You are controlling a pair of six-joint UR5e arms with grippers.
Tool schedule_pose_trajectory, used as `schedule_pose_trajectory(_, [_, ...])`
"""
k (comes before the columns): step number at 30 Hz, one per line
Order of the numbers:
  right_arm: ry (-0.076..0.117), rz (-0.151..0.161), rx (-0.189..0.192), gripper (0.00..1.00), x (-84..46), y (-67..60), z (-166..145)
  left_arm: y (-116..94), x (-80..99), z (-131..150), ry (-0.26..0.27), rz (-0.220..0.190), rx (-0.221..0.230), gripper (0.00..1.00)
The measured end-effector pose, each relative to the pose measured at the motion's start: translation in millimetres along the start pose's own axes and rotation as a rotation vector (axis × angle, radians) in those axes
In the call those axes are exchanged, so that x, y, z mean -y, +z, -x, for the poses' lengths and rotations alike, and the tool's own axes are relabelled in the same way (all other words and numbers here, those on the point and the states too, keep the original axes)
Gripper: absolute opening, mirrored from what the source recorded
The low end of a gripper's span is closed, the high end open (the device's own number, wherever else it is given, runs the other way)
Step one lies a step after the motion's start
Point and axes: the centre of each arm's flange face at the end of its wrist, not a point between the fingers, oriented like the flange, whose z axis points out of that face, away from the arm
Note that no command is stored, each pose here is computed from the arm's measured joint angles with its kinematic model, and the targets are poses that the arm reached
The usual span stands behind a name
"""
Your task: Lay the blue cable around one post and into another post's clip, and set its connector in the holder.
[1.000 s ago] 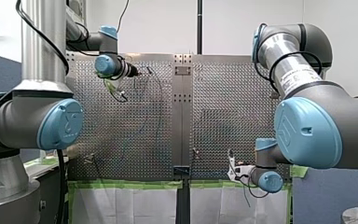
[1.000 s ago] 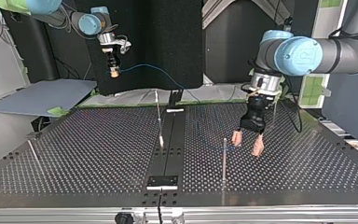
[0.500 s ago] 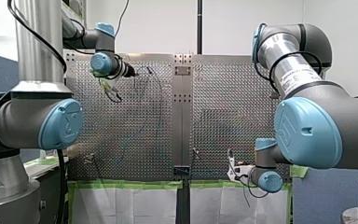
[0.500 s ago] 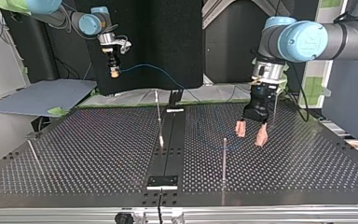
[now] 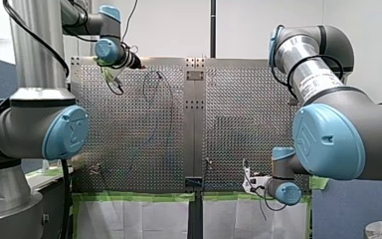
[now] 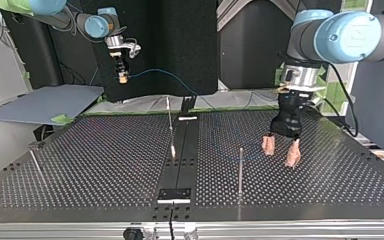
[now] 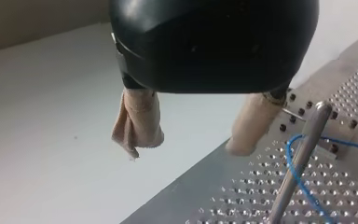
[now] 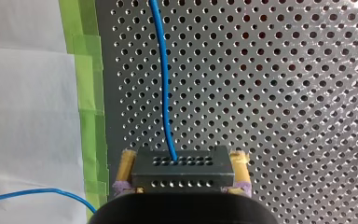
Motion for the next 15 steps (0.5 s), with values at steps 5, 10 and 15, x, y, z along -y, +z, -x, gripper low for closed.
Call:
schedule_pose_trajectory(5, [0.002,-0.003,0.0,0.01,1.1,0.6,0,5,9.9,14,0.052,0.039,0.023,1.0])
schedule_pose_trajectory(10, [0.002,-0.005,0.001,0.01,1.8,0.6,0,5,24.2,28,0.099,0.063,0.047,1.0])
schedule_pose_trajectory(15, [0.003,-0.004,0.0,0.01,1.9,0.9,0,2,46.5,44,0.154,0.064,0.057,1.0])
